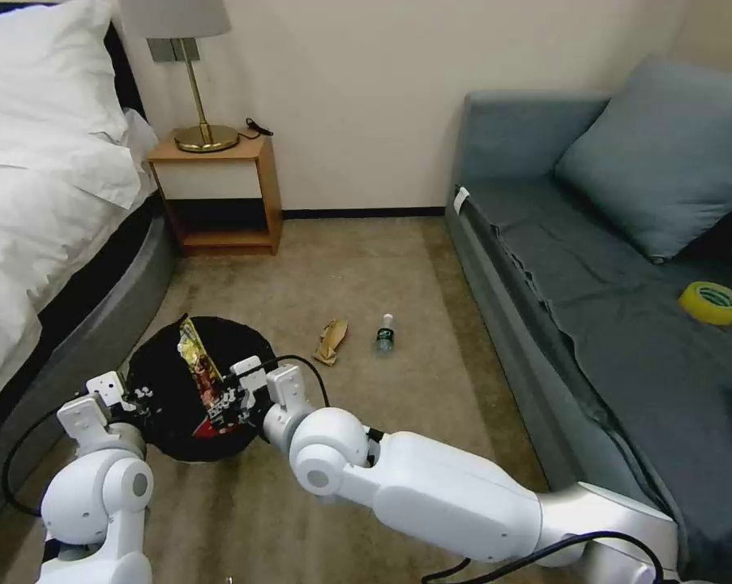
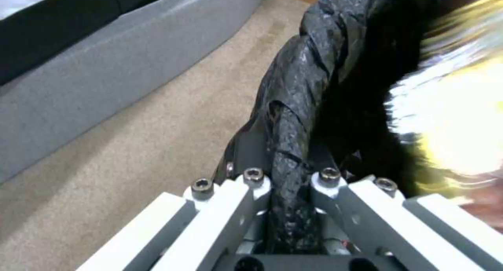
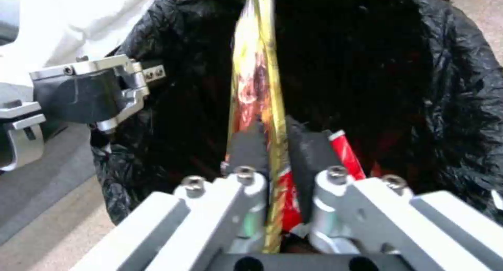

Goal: Pick up the trash bin, then pick up the garbage on the floor and place it into the trash bin.

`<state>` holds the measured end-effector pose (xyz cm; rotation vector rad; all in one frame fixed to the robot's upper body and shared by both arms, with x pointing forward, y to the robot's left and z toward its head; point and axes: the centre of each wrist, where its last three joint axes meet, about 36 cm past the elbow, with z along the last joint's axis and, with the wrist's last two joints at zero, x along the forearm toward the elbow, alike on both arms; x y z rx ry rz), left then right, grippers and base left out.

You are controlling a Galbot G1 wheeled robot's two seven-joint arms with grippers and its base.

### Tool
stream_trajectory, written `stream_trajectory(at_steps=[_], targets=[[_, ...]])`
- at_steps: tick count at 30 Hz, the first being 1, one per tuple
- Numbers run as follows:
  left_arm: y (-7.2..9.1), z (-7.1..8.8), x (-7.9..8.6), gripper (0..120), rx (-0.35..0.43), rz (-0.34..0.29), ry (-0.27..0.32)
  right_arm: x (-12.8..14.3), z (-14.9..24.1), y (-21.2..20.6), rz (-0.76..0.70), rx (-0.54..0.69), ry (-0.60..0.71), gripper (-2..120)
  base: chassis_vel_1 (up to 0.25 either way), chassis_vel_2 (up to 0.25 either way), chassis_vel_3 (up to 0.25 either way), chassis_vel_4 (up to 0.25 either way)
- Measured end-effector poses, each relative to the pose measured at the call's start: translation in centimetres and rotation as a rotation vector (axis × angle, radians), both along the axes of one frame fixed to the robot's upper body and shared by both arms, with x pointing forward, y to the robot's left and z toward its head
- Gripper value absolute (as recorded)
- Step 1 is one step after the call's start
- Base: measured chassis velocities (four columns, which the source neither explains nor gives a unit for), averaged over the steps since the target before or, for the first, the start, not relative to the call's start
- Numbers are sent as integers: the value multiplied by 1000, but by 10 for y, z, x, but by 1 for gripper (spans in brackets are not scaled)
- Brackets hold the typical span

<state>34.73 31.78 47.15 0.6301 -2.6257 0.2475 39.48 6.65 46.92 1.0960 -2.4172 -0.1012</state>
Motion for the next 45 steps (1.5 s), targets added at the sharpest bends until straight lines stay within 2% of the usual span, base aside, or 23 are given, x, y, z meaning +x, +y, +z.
stream_trajectory(at_steps=[2, 4, 6, 8, 10, 13, 14, 18, 19, 20, 21, 23, 24, 26, 28, 30, 33, 34, 35, 38, 45], targets=[[0, 0, 0, 3, 0, 0, -1, 0, 1, -2, 1, 3, -1, 20, 0, 0, 0, 0], [0, 0, 0, 3, 0, 0, -1, 0, 1, -3, 0, 4, -2, 23, 0, 0, 0, 0], [0, 1, 0, 3, 2, -1, -3, -2, 1, -8, -5, 1, -6, 36, 0, 0, 0, 0], [0, 2, 0, 3, 2, -1, -3, 1, 10, -15, -30, 15, -26, 45, 0, 0, 0, 0], [1, 2, 0, 3, 2, -1, -4, 2, 12, -17, -35, 18, -32, 47, 0, 0, 0, 0], [2, 2, -1, 3, -8, 0, -8, 17, 35, -42, -83, 66, -112, 64, 0, 0, 0, 0], [2, 2, -1, 3, -8, 0, -8, 17, 35, -42, -83, 66, -112, 64, 0, 0, 0, 0], [5, 4, 0, 3, -14, 0, -15, 35, 60, -93, -156, 167, -231, 80, 0, 0, 0, 0], [5, 4, 0, 3, -14, 0, -15, 35, 60, -93, -156, 167, -231, 80, 0, 0, 0, 0], [6, 5, -1, 3, -14, -1, -15, 38, 65, -112, -180, 186, -274, 83, 0, 0, 0, 0], [7, 5, -1, 3, -9, -1, -12, 41, 70, -146, -211, 200, -381, 90, 0, 0, 0, 0], [8, 4, -1, 3, -5, -2, -9, 39, 75, -188, -247, 195, -586, 97, 0, 0, 0, 0], [8, 4, -1, 3, -5, -2, -9, 39, 75, -188, -247, 195, -586, 97, 0, 0, 0, 0], [9, 4, -1, 3, -5, -3, -6, 28, 76, -225, -291, 161, -741, 99, 0, 0, 0, 0], [9, 3, -5, 3, -4, 1, -3, 13, 80, -256, -380, 125, -838, 100, 0, 0, 0, 0], [10, 3, -8, 3, -2, 5, -2, 7, 80, -264, -411, 111, -859, 100, 0, 0, 0, 0], [13, 6, -18, 3, 25, 15, 0, -27, 89, -294, -567, 66, -930, 100, 0, 0, 0, 0], [14, 7, -20, 3, 33, 15, 0, -40, 85, -301, -616, 50, -916, 100, 0, 0, 0, 0], [14, 7, -20, 3, 33, 15, 0, -40, 85, -301, -616, 50, -916, 100, 0, 0, 0, 0], [14, 9, -23, 3, 39, 15, -3, -75, 60, -305, -734, -19, -872, 100, 0, 0, 0, 0], [12, 12, -27, 3, 41, 19, -7, -92, 31, -280, -891, -10, -789, 100, 0, 0, 0, 0]])
